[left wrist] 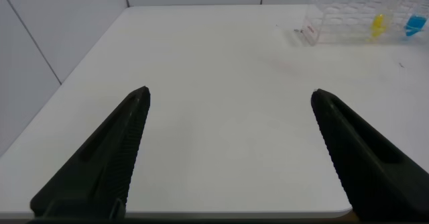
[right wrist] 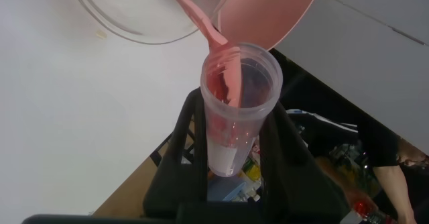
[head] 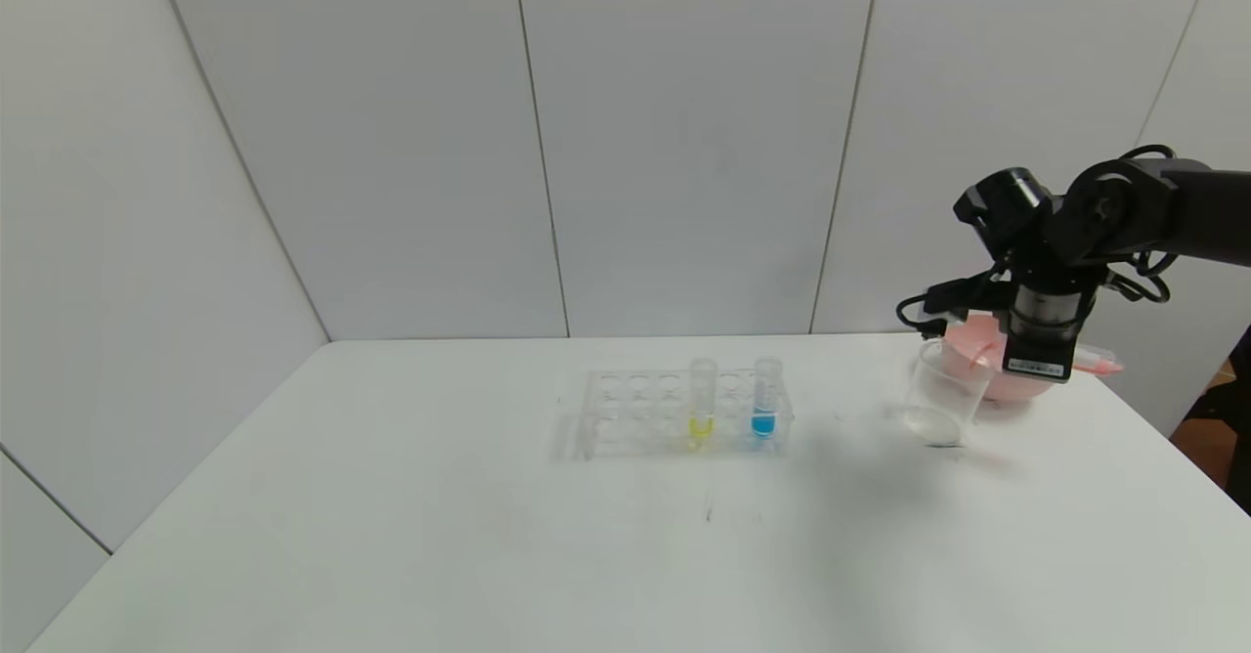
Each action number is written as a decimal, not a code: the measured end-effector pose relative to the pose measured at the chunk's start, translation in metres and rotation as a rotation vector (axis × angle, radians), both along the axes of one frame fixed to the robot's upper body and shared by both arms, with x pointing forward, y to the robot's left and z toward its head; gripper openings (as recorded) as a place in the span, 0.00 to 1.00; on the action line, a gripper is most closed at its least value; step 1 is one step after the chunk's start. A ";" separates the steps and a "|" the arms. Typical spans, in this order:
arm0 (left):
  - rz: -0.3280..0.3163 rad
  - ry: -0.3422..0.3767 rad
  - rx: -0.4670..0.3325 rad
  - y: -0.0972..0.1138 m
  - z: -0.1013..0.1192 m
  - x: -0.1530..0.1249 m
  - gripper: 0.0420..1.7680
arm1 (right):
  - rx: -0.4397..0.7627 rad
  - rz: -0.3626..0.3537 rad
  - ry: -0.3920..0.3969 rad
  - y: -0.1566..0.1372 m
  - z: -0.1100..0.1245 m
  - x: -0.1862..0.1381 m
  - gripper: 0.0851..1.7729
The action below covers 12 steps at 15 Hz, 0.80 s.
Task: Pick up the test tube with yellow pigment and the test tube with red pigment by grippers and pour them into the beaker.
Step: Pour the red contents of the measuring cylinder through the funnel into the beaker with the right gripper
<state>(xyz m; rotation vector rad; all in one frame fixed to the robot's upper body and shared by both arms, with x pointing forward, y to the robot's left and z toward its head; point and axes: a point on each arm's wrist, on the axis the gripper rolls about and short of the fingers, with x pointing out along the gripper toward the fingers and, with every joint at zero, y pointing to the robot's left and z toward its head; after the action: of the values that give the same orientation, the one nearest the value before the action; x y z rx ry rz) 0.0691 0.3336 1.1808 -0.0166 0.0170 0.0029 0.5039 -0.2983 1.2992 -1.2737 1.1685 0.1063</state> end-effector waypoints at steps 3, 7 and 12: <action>0.000 0.000 0.000 0.000 0.000 0.000 0.97 | -0.009 0.003 0.000 0.004 -0.004 0.002 0.25; 0.000 0.000 0.000 0.000 0.000 0.000 0.97 | -0.049 0.001 0.002 0.007 -0.007 0.004 0.25; 0.000 0.000 0.000 0.000 0.000 0.000 0.97 | -0.086 0.019 0.002 0.010 -0.006 0.005 0.25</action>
<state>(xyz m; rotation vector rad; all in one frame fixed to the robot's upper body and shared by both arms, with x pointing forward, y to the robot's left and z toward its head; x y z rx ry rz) 0.0691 0.3336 1.1808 -0.0166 0.0170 0.0029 0.5091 -0.2882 1.2933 -1.3609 1.1731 0.0722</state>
